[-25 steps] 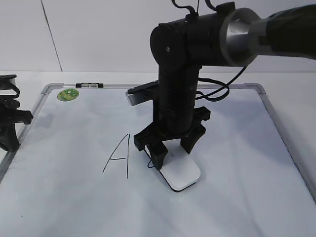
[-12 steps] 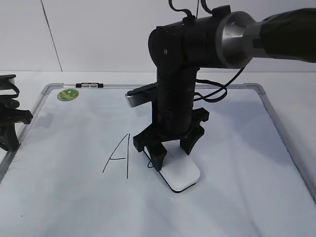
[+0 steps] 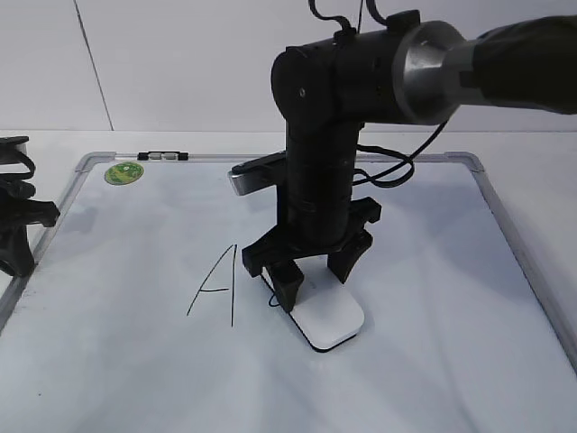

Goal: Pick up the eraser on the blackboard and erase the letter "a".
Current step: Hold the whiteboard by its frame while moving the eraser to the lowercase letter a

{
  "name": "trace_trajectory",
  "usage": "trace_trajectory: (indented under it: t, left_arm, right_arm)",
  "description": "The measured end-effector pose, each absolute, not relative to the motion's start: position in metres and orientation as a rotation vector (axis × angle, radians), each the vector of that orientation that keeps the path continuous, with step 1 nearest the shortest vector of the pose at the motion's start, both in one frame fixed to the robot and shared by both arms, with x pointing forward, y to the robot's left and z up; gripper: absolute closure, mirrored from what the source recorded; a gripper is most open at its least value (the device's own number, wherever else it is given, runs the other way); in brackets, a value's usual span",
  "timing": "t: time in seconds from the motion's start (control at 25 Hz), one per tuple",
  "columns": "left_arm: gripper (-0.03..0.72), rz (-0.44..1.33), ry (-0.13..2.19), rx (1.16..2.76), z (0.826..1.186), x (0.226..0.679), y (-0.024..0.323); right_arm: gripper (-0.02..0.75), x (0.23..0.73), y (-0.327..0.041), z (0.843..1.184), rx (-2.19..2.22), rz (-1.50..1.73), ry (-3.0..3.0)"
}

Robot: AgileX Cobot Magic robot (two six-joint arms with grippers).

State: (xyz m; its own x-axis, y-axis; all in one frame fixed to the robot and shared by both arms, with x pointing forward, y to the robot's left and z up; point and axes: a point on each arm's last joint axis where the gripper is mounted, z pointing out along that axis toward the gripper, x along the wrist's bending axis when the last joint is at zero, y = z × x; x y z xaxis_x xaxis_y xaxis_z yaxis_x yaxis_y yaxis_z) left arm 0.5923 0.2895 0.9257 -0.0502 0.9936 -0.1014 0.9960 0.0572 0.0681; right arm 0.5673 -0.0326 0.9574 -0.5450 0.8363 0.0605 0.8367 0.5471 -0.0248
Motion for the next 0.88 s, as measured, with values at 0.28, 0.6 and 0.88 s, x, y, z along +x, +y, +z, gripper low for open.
trace_trajectory:
  t: [0.28,0.6,0.88]
  left_arm:
    - [0.674,-0.031,2.193,2.078,0.9257,0.5923,0.2895]
    - [0.674,-0.031,2.193,2.078,0.9257,0.5923,0.2895]
    - [0.674,-0.030,2.193,2.077,0.9252,0.5925,0.2895]
  right_arm:
    - [0.172,0.5664,-0.0314,0.9576,-1.462,-0.021,-2.689]
    - [0.172,0.5668,-0.0320,0.9575,-1.466,-0.014,-2.699]
    - [0.172,0.5675,-0.0326,0.9573,-1.466,0.014,-2.748]
